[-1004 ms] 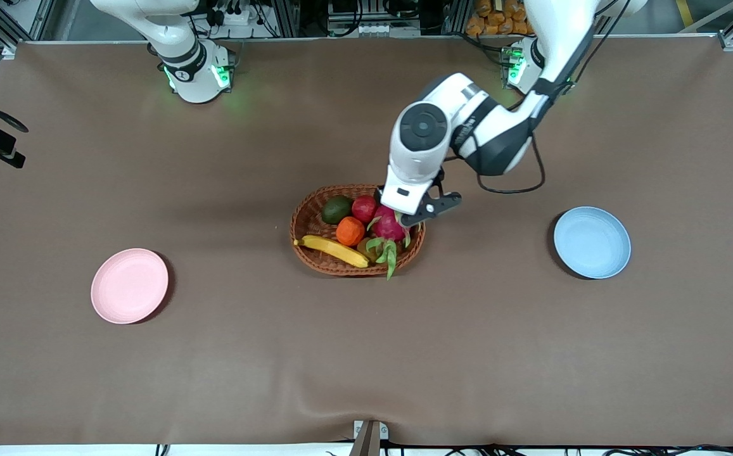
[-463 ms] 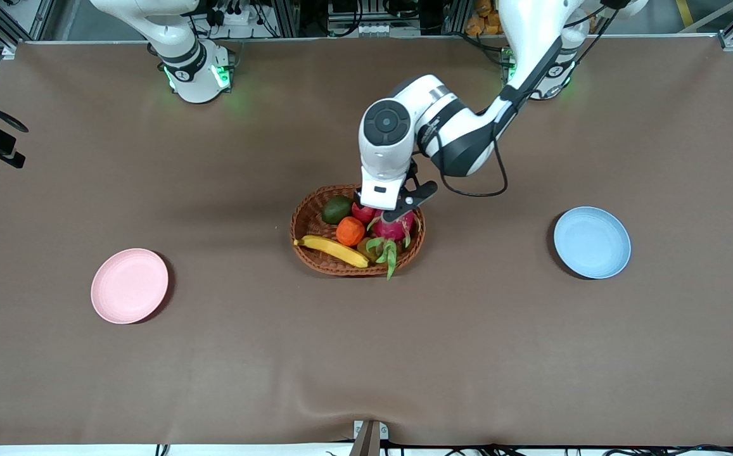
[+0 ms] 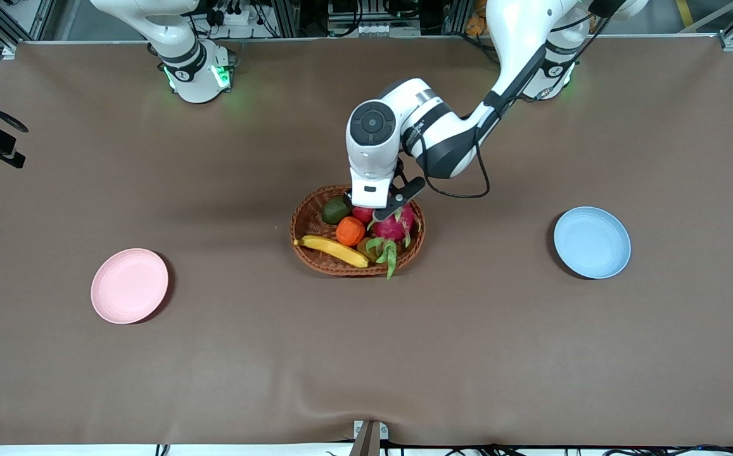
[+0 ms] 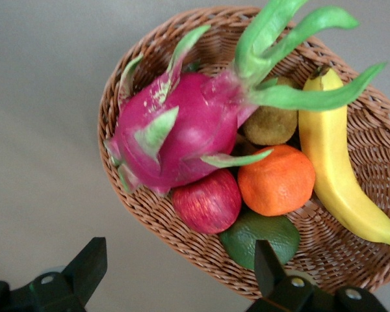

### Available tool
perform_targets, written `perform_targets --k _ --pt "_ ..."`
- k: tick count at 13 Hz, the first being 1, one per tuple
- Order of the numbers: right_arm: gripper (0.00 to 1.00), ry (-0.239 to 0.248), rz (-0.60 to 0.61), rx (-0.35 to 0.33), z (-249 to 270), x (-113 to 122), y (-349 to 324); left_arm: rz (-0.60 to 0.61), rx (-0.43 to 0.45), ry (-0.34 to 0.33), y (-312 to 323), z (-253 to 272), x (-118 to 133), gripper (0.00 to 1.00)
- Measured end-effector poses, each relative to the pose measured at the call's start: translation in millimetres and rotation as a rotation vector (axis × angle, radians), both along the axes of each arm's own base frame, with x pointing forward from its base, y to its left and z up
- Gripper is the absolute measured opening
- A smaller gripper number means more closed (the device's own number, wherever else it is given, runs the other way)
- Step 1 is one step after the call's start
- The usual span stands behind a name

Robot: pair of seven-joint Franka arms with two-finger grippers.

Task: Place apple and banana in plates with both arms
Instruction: 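Lower the left gripper and grasp the red apple in the basket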

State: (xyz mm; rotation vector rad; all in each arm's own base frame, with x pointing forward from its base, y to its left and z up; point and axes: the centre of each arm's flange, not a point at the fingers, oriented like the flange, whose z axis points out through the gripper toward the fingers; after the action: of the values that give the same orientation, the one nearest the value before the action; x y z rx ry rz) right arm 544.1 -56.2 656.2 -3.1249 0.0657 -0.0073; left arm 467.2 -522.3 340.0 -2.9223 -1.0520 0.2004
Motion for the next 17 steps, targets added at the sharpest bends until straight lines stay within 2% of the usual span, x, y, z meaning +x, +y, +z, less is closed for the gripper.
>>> perform_targets --k 3,8,11,17 --pt "1.0 0.0 0.0 0.0 0.0 0.0 0.0 0.035 -0.001 -0.005 -10.1 -7.5 -7.5 1.0" --pt "1.0 0.0 -0.001 0.0 0.0 0.0 -0.5 0.033 0.088 -0.041 -25.6 -58.4 -24.5 1.0" --pt "1.0 0.0 -0.005 0.0 0.0 -0.3 -2.5 0.021 0.119 -0.061 -26.2 -77.2 -25.6 1.0" --pt "1.0 0.0 -0.007 0.0 0.0 -0.4 -3.7 0.046 0.097 -0.077 -27.1 -93.8 -19.8 1.0"
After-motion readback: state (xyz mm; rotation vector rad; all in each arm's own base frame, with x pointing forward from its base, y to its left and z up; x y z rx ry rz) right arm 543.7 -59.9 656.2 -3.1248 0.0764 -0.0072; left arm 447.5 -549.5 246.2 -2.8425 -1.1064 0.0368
